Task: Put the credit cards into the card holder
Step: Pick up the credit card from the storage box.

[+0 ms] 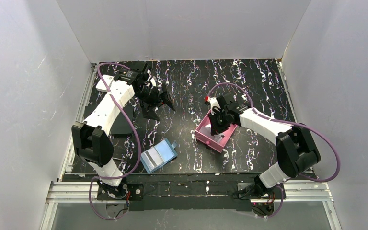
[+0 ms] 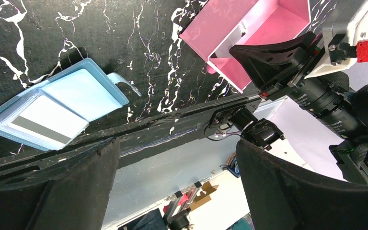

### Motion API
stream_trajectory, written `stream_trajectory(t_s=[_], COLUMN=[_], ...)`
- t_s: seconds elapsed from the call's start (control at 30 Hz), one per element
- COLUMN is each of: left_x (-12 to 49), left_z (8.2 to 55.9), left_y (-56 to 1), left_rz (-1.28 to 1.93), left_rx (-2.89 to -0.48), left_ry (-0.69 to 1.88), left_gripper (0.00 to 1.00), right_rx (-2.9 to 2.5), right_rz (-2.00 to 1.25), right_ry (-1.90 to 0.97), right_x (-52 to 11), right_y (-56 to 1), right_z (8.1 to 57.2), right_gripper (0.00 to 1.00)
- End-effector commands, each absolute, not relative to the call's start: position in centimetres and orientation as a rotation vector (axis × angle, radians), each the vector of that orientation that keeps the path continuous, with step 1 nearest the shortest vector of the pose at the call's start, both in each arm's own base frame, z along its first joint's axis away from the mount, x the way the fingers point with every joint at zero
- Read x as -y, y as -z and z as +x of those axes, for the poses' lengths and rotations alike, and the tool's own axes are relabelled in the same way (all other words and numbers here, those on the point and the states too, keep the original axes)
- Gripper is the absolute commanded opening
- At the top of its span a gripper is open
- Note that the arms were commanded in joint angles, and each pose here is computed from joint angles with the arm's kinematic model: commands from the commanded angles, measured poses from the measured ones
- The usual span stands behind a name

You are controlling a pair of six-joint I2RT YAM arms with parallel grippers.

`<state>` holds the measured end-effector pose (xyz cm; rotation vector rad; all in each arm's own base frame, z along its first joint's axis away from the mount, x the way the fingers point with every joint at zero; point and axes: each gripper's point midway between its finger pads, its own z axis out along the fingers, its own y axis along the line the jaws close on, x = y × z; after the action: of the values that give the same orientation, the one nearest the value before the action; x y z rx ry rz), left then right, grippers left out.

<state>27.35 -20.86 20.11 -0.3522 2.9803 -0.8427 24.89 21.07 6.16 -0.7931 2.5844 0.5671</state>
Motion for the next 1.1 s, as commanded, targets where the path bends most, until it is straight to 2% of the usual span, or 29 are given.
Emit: stream_trajectory(t_s=[0.0,0.43,0.9,1.07], left_x=[20.8,20.8,20.8,21.5], left_z=[27.1,26.8,26.1,26.4], left_y=[-20.8,-20.8,-20.8,-21.4], left_rz=[-0.331,-0.325,-0.322,-0.32], left_rx=[-2.988,-2.997,-3.0,-2.96], left_ry=[0.855,0.864,0.886,0.966], left_gripper=[0.89,0.89,0.89,0.89], right_rx=[-2.565,-2.526,-2.54,-2.537], right_rz=[-0.746,-0.709,-0.583,-0.507], right_ry=[-0.589,-0.694,-0.665,-0.648], right_x=[-21.5,-20.9,-19.2,-18.3], right_y=[-8.7,-12.7,-14.7,-16.5], right_z=[25.4,25.7,27.1,28.5], right_gripper=[0.01,0.01,0.01,0.01])
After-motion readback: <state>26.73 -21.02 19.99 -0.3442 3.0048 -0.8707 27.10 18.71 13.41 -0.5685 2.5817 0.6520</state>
